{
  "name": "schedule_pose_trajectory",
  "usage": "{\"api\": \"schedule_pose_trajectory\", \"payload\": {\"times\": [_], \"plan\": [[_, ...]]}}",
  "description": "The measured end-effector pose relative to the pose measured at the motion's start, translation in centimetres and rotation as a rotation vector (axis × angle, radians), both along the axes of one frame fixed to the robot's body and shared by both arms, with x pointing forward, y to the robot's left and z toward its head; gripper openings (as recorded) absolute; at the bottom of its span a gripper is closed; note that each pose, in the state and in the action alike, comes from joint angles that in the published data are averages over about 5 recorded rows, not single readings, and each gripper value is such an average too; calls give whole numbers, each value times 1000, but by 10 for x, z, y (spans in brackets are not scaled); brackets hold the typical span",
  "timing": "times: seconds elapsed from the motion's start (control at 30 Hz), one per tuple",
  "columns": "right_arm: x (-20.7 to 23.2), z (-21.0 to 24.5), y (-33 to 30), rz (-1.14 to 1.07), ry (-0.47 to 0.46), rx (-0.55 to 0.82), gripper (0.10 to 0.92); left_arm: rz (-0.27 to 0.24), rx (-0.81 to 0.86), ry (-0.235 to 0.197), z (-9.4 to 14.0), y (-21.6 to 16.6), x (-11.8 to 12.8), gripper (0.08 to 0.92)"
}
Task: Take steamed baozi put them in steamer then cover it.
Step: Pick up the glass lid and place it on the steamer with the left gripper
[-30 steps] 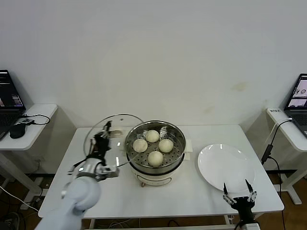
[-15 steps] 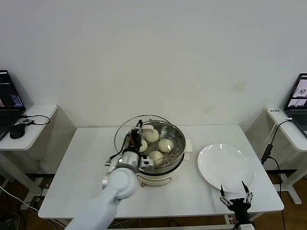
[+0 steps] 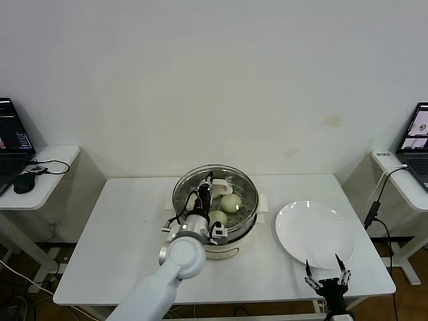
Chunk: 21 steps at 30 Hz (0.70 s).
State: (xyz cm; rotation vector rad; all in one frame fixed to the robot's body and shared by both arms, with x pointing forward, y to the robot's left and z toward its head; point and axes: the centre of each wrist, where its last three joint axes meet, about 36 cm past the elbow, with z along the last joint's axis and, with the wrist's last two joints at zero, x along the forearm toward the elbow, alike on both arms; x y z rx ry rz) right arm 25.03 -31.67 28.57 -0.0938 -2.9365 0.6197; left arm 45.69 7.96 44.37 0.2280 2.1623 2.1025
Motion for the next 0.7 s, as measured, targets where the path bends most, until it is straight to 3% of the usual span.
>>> {"api": "schedule_pose_trajectory", "payload": {"times": [0.7], "plan": [[-2,-3,-2,5,7,-6,823,-20,21,26,-17,0,14,144]]}}
